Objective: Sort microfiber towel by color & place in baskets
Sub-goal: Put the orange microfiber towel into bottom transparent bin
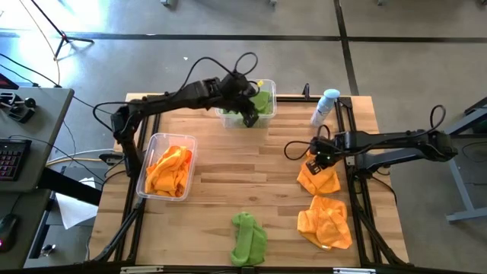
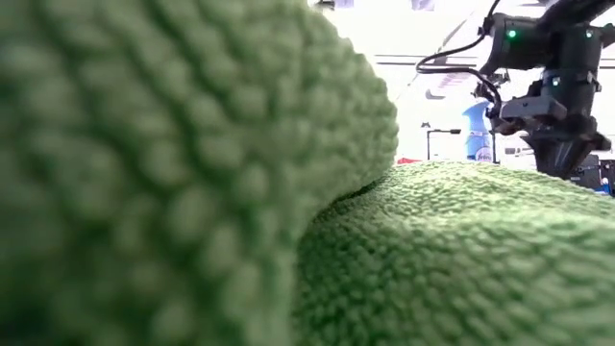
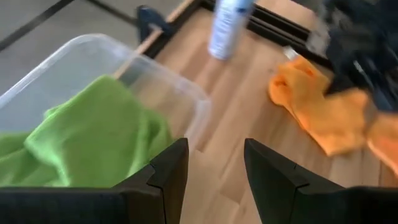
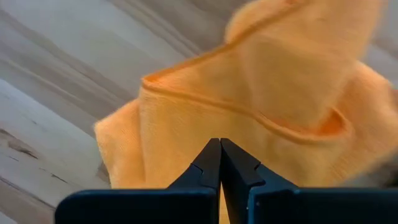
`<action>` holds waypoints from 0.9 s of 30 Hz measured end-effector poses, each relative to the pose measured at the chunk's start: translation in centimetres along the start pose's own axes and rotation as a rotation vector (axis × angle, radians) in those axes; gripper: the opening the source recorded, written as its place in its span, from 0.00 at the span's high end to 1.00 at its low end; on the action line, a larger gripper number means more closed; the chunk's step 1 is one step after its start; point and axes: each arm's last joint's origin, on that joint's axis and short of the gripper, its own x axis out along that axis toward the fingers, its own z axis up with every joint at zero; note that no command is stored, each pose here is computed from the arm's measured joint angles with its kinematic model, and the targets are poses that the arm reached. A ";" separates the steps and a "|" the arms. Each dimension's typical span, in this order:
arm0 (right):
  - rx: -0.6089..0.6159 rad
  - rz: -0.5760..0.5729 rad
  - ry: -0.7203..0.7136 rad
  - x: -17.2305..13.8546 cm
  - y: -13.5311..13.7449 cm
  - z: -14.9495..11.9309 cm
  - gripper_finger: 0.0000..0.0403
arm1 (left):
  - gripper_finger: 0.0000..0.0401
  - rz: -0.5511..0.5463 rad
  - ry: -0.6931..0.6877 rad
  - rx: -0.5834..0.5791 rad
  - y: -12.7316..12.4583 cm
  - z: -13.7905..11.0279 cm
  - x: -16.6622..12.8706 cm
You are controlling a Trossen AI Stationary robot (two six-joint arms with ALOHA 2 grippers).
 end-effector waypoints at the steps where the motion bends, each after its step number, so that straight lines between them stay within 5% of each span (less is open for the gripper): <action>1: 0.004 -0.021 0.005 -0.4 0.0 0.0 1.00 | 0.64 -0.017 0.002 0.039 -0.4 -0.1 0.0; 8: -0.018 -0.071 -0.064 -3.6 0.6 0.9 1.00 | 0.64 -0.117 0.016 0.192 -1.6 -0.5 0.0; 18: 0.087 -0.037 -0.053 -4.1 0.8 1.0 0.98 | 0.64 -0.121 0.116 0.220 -0.8 -3.1 2.0; 27: 0.152 -0.023 -0.049 -4.0 1.0 1.1 0.68 | 0.64 -0.112 0.159 0.256 0.8 -5.2 1.3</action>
